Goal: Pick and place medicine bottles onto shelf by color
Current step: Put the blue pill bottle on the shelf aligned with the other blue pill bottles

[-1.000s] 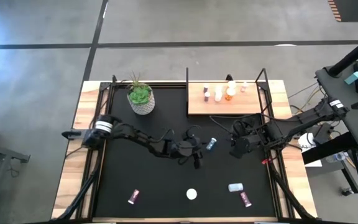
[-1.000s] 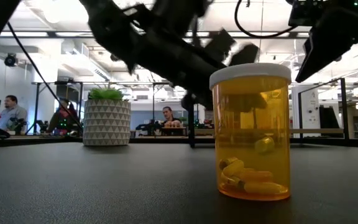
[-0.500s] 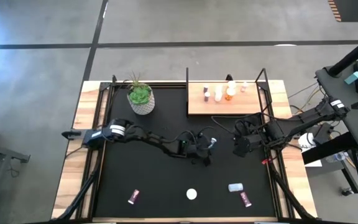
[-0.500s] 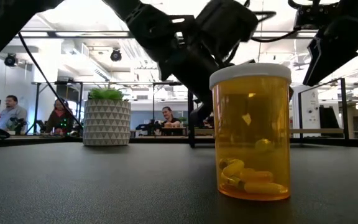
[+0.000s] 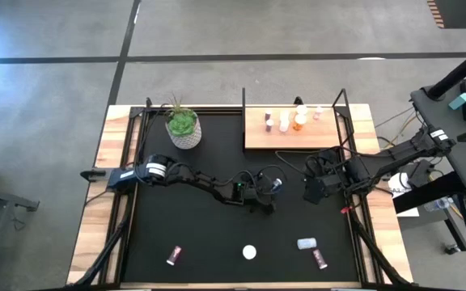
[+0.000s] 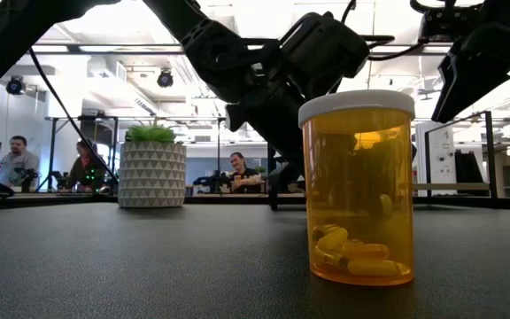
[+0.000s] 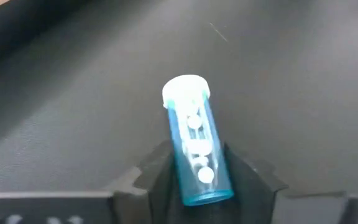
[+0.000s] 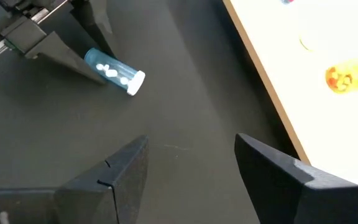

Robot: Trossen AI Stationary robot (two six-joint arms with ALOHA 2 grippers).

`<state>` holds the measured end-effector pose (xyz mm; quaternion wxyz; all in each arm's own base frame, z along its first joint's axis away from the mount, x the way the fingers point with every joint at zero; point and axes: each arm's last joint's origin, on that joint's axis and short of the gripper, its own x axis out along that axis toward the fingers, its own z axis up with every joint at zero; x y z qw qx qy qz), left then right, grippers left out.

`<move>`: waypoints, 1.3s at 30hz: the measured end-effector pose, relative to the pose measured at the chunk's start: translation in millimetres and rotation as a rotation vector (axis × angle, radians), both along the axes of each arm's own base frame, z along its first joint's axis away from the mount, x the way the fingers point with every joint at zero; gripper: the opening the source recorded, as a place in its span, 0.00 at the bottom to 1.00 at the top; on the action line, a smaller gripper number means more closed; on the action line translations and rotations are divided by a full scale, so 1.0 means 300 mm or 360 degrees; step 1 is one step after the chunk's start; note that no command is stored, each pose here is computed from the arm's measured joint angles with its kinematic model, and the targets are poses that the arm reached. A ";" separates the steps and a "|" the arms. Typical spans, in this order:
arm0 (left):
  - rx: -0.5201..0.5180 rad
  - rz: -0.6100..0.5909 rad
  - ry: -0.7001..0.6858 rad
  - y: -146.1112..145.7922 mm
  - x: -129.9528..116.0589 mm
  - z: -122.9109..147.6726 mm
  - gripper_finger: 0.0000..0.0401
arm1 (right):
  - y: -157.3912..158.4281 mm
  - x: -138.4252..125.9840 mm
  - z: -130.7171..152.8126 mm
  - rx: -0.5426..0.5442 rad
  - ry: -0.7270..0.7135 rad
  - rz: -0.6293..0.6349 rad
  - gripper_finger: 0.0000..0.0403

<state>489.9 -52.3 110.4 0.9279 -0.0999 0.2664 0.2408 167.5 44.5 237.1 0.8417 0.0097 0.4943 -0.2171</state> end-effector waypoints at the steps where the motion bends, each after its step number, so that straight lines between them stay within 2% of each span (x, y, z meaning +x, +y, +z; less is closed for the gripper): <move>1: -0.0002 -0.0003 0.0000 0.000 0.000 0.000 0.27 | 0.000 0.000 0.000 0.0000 0.0000 0.0000 0.56; 5: 0.0017 -0.0031 0.0008 -0.001 -0.001 0.007 0.17 | 0.000 0.000 0.000 0.0000 0.0000 0.0000 0.56; 10: 0.0052 -0.0083 -0.0008 -0.010 -0.010 0.064 0.18 | 0.001 0.002 0.001 -0.0033 0.0018 0.0074 0.56; 14: 0.0071 -0.0171 -0.0068 -0.036 -0.026 0.146 0.22 | 0.006 0.017 0.006 -0.0102 0.0017 0.0258 0.56; 20: 0.0187 -0.0349 -0.0135 -0.119 -0.070 0.283 0.21 | 0.034 0.062 0.028 -0.0098 -0.0094 0.0702 0.56; 25: 0.0309 -0.0479 -0.0139 -0.194 -0.112 0.363 0.21 | 0.043 0.083 0.070 -0.0147 -0.0178 0.0859 0.56; 27: 0.0362 -0.0493 -0.0149 -0.215 -0.123 0.384 0.21 | 0.049 0.087 0.091 -0.0116 -0.0199 0.0925 0.56; 33: 0.0477 -0.0440 -0.0166 -0.234 -0.143 0.427 0.21 | 0.068 0.091 0.135 0.0153 -0.0263 0.1050 0.56; 39: 0.0496 -0.0442 -0.0214 -0.234 -0.138 0.439 0.21 | 0.076 0.112 0.155 0.0178 -0.0415 0.1044 0.56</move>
